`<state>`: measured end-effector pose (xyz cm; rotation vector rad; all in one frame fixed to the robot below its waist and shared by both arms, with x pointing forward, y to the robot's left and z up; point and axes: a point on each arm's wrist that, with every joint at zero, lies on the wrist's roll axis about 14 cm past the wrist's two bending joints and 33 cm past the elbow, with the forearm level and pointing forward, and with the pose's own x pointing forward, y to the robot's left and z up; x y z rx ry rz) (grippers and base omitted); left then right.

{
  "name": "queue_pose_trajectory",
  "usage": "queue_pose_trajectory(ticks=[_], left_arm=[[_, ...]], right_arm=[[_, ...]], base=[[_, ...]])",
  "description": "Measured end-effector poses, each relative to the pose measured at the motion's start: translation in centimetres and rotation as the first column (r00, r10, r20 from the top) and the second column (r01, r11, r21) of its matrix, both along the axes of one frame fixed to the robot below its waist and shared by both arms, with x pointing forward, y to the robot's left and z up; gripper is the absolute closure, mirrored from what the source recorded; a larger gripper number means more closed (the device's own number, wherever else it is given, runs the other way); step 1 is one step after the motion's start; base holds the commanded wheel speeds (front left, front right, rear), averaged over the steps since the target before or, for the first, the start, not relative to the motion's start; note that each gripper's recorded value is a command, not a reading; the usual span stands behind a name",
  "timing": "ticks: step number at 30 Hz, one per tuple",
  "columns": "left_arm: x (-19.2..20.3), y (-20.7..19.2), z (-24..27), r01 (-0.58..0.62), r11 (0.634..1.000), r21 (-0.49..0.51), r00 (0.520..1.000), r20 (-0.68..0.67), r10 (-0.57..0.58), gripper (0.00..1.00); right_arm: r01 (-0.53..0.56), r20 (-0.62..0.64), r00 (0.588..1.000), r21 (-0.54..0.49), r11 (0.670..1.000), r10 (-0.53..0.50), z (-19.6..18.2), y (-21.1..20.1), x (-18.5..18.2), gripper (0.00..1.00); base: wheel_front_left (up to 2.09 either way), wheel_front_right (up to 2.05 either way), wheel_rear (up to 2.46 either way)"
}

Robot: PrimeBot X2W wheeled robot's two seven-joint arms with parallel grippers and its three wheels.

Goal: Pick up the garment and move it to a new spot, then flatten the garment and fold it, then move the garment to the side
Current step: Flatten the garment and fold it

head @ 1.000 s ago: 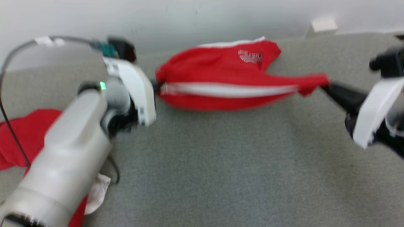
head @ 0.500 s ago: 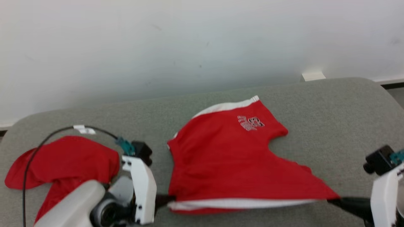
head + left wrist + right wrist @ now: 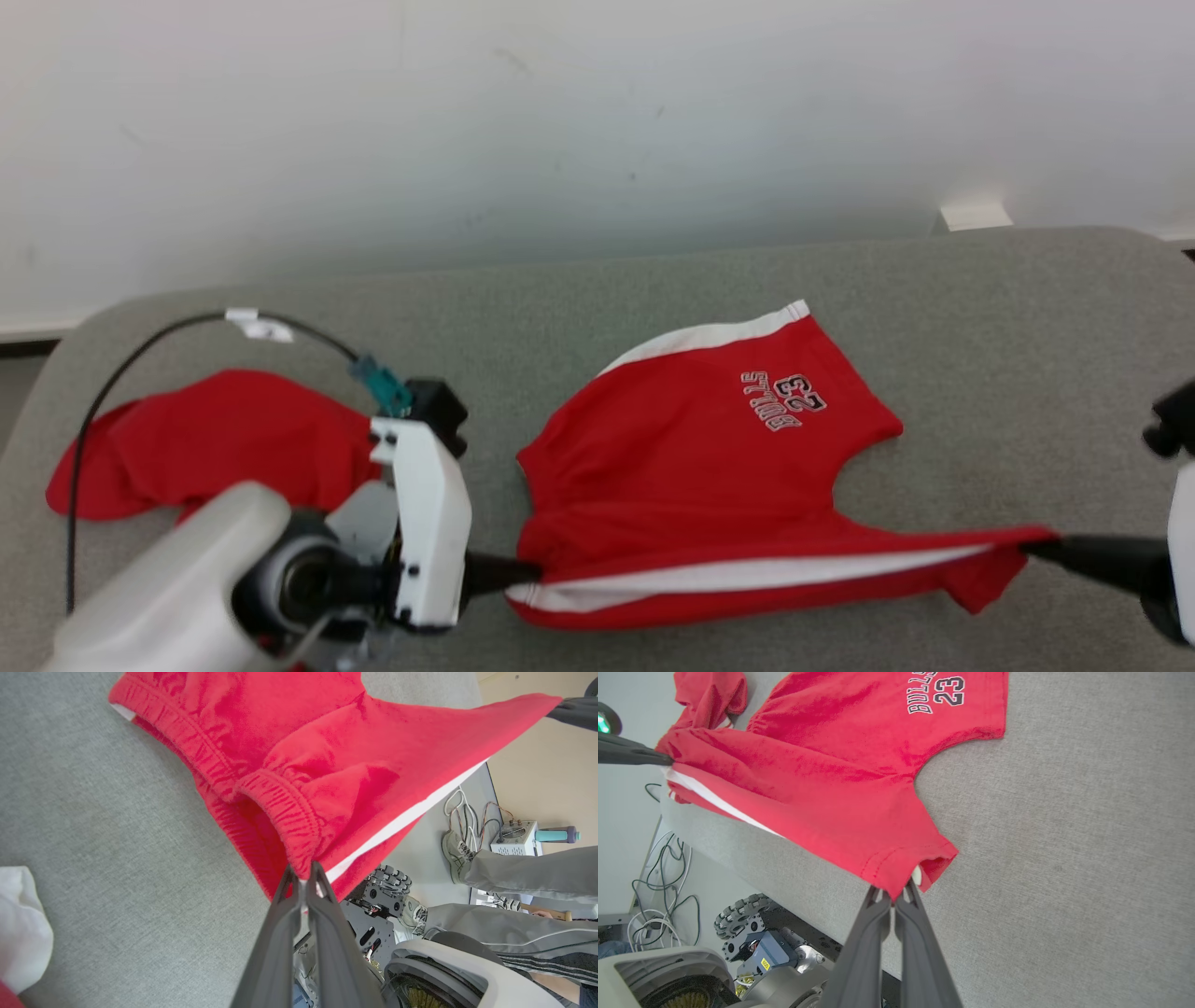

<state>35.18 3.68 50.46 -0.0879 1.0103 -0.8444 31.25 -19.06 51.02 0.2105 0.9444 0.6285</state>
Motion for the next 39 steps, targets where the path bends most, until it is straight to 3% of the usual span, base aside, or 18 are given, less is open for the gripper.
queue_pose_trajectory(ticks=[4,13,22,36,37,39], left_arm=[[2.8,0.0,0.5,-0.013,1.000,0.019,0.999,-0.047,0.014,1.00],[7.9,-0.5,-1.6,-0.026,0.998,0.052,0.978,-0.207,0.036,1.00],[13.7,-0.3,-1.3,-0.129,0.992,-0.007,0.974,-0.191,0.125,1.00],[17.3,1.2,-4.1,-0.224,0.974,-0.003,0.963,-0.155,0.221,1.00],[17.4,1.1,-4.5,-0.227,0.974,-0.003,0.962,-0.156,0.223,1.00],[17.4,1.0,-5.3,-0.221,0.975,0.006,0.961,-0.168,0.219,0.95]], right_arm=[[0.010,-0.032,0.999,0.006,1.000,-0.009,0.7,0.1,3.7,1.00],[0.057,-0.144,0.988,-0.016,0.998,-0.059,-1.6,0.1,12.0,1.00],[0.118,-0.128,0.985,-0.014,0.993,-0.119,-3.4,0.7,19.2,1.00],[0.166,-0.149,0.974,-0.039,0.985,-0.170,-8.0,1.8,24.5,1.00],[0.167,-0.152,0.973,-0.043,0.985,-0.172,-8.3,1.9,24.7,0.96],[0.169,-0.159,0.972,-0.039,0.985,-0.173,-8.9,2.3,25.0,0.64]], base=[[0.00,0.00,0.00],[0.00,0.00,0.00],[0.00,0.00,0.00],[0.00,0.00,0.00],[0.00,0.00,0.00],[0.00,0.00,0.00]])
